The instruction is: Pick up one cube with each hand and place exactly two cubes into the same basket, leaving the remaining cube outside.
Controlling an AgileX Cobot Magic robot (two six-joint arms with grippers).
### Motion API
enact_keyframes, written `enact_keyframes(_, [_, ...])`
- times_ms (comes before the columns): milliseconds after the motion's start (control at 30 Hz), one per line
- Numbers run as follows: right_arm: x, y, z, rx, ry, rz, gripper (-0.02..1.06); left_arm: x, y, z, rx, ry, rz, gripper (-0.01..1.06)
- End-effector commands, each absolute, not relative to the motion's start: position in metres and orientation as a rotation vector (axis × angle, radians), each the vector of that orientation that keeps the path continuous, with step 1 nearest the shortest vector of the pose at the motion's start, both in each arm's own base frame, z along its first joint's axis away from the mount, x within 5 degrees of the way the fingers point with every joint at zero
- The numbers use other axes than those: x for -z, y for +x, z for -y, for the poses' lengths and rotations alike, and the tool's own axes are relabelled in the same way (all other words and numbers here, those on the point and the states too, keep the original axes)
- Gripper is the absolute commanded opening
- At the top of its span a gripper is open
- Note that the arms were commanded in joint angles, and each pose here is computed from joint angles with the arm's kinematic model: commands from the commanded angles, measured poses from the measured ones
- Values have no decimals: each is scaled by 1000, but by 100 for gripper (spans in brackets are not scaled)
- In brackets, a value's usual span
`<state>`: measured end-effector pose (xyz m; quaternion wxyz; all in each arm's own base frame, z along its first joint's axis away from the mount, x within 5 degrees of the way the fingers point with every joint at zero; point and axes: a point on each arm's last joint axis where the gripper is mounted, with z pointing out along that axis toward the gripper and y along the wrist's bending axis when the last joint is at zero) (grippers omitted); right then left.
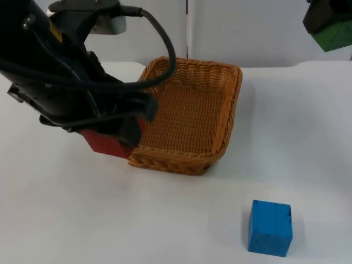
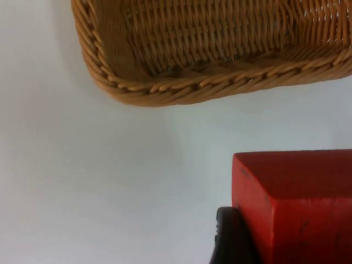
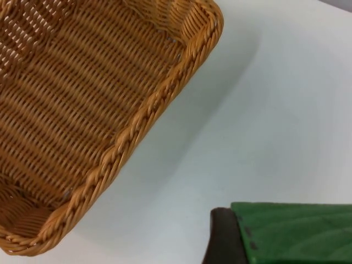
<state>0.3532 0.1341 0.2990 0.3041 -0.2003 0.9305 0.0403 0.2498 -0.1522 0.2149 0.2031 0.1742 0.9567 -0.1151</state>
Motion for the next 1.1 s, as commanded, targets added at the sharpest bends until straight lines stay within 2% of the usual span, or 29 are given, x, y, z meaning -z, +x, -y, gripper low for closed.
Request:
enact_keyframes(0, [-306,351,-136,-114,-544,-2435,0,-223,252,155,331,504,-2634,0])
enact_keyframes(533, [-294,362,-141,-127,-540,-2459,0,-258,272,167,352,549,-2496,0])
enact_keyframes(933, [-273,397,-159,-155,-573,-2510,0,-233,303,185,312,636,-2537,0])
enact_keyframes(1067, [-260,410,-169,-220,-613,-2537,0,-221,319,195,294,684,-2546,0])
